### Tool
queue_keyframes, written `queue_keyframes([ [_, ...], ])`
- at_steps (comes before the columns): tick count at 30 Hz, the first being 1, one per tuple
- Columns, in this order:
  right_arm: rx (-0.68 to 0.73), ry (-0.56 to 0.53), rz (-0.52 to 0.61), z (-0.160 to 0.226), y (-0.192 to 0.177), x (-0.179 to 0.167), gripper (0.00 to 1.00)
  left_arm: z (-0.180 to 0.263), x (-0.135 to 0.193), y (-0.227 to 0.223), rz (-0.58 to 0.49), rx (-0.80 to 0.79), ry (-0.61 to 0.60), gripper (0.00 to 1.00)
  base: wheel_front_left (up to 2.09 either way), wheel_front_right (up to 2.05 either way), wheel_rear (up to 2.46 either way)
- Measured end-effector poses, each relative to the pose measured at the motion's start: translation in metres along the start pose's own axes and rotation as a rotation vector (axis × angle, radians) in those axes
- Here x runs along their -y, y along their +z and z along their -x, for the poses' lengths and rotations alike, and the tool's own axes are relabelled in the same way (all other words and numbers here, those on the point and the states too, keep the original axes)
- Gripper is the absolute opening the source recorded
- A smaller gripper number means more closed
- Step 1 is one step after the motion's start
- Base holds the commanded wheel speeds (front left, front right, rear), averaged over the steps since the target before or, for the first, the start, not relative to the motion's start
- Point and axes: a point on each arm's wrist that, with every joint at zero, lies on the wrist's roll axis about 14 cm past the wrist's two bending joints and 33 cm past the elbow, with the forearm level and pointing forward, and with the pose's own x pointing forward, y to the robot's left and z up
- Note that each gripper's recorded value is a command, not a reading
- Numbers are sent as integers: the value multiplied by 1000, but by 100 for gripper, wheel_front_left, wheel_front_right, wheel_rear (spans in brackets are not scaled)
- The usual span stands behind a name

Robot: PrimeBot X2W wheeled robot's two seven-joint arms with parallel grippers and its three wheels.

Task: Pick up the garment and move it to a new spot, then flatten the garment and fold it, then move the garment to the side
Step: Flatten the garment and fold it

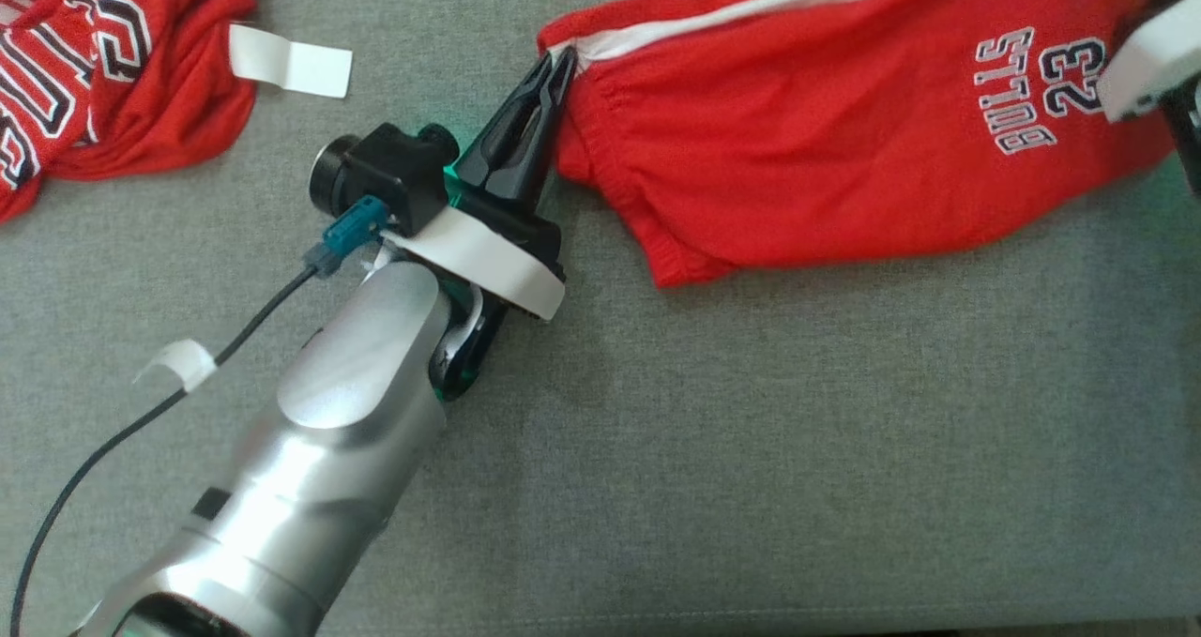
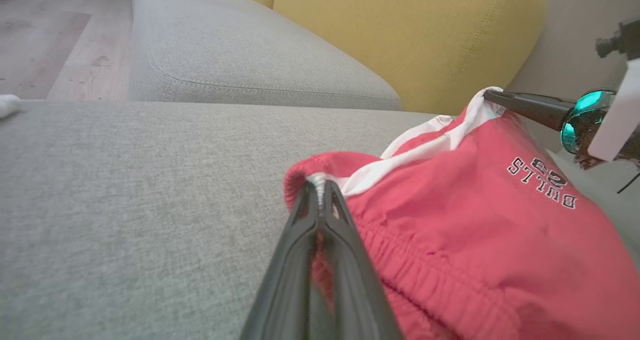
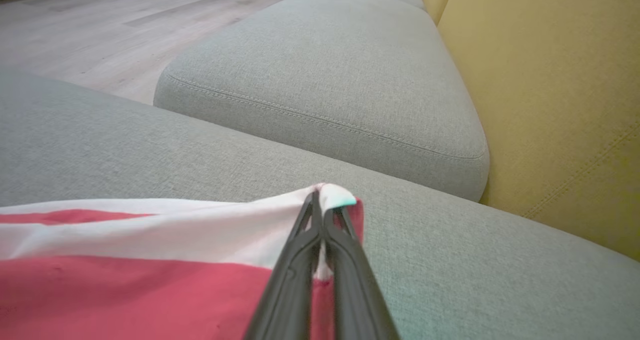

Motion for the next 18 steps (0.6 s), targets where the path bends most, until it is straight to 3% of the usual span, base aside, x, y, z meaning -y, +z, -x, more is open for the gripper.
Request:
queue_keyframes([
  [1, 3, -5, -3, -3, -1, 1, 100, -1, -1, 0, -7, 1, 8, 0, 0, 0, 0],
  [2, 6, -12, -10, -5, -1, 2, 100, -1, -2, 1, -17, 3, 15, 0, 0, 0, 0],
  [3, 7, -16, -16, -7, -3, 2, 100, -1, -4, 3, -22, 9, 31, 11, 0, 0, 0],
  [4, 9, -22, -28, -8, -4, 3, 100, 0, -5, 5, -28, 14, 43, 60, 0, 0, 0],
  [5, 15, -28, -49, -7, -5, 3, 100, 1, -6, 7, -39, 19, 55, 100, 0, 0, 0],
  [12, -44, -65, -333, 13, -21, -4, 100, 35, -7, 21, -35, 81, 155, 100, 0, 0, 0],
  [18, -249, -96, -431, 41, -70, -4, 100, 97, -16, 56, -66, 231, 331, 100, 0, 0, 0],
])
